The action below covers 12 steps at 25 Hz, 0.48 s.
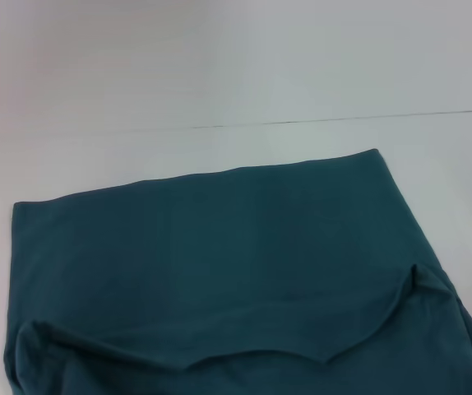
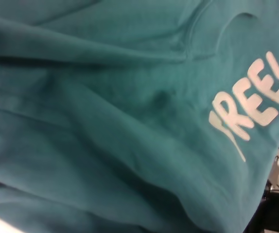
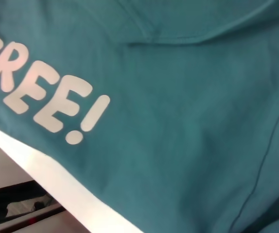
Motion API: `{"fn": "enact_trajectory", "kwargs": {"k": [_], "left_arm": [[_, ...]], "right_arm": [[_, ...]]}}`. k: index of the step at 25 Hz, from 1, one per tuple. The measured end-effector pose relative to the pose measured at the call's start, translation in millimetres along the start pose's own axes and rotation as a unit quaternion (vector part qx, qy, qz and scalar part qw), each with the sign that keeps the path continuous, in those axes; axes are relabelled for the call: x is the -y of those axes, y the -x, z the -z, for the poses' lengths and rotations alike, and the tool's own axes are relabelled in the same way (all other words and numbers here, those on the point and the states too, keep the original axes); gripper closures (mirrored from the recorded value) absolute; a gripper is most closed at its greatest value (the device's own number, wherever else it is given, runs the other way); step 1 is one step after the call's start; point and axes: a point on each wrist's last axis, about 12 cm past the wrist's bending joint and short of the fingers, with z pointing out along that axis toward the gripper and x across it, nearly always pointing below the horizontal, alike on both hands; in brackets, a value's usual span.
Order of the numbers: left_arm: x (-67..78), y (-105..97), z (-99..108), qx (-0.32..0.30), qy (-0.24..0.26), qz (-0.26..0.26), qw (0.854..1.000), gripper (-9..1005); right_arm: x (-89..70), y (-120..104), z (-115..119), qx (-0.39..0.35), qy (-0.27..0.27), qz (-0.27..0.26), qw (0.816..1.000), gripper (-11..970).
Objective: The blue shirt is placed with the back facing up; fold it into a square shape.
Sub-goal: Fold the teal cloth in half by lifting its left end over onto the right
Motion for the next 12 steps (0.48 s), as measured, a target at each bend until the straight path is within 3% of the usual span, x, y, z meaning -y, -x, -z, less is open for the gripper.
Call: {"fn": "enact_trajectory", "kwargs": {"k": [5, 12], "left_arm": [[0.5, 7, 11, 0.037, -0.008, 0.001, 0.999, 921], [-1.0, 26, 43, 0.141, -0.042, -0.013, 0.989, 917]], "right_arm": [[3.9, 2, 8, 0.034, 0.012, 0.006, 0.999, 889], [22.2, 5, 46, 0.162, 0.005, -0.019, 0.987, 888]]}}
